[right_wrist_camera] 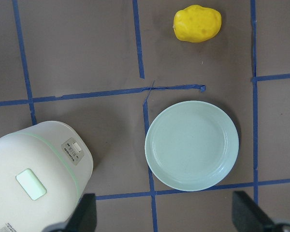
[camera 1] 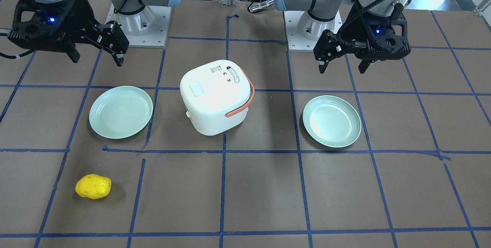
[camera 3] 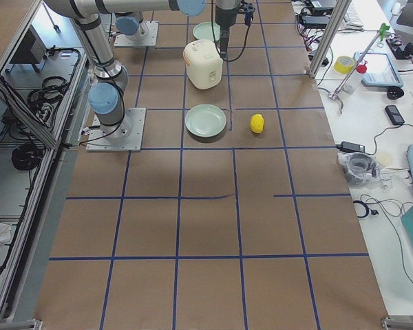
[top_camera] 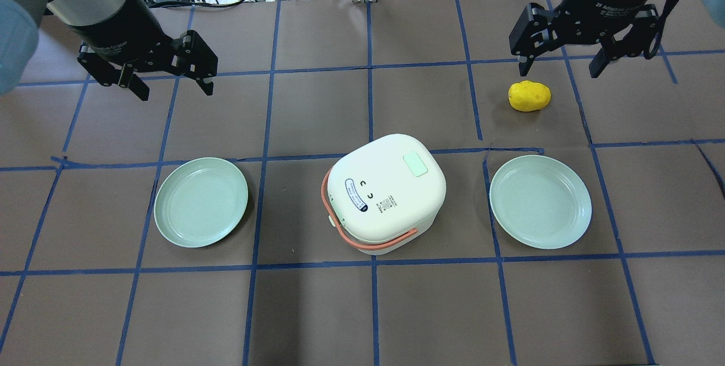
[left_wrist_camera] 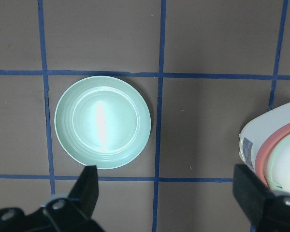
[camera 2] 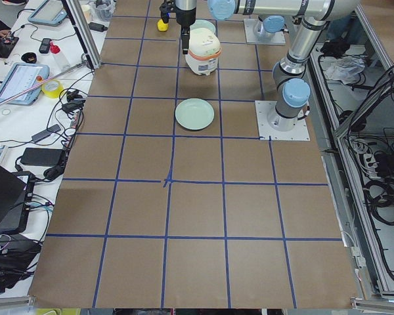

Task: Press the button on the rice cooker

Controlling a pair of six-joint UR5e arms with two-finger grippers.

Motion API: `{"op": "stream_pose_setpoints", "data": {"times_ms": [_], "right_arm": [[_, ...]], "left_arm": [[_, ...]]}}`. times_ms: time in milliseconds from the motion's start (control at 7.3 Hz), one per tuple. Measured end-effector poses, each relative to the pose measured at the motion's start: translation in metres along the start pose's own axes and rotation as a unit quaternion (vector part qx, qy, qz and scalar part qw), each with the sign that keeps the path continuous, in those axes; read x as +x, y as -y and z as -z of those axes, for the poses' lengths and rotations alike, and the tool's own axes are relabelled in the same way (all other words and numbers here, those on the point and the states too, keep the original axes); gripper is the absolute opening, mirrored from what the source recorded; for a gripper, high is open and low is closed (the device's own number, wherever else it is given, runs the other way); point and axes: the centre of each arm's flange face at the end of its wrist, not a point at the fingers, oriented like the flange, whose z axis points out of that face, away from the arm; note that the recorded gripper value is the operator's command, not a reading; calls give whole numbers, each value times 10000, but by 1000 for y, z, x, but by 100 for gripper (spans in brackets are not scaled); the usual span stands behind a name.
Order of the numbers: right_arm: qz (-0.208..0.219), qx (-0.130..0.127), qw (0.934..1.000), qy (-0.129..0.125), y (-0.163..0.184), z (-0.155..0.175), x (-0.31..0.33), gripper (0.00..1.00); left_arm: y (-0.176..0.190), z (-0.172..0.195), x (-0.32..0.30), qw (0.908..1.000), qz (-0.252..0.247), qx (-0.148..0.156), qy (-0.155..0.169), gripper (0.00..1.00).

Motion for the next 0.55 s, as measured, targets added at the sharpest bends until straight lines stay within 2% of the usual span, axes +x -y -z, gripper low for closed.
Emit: {"op": "stream_pose_setpoints", "data": {"times_ms": [548], "right_arm": [[15, 61, 10000, 30, 0, 4, -1, 100]], "left_arm": [[0, 0, 0, 10000, 0, 0, 0, 100]]}}
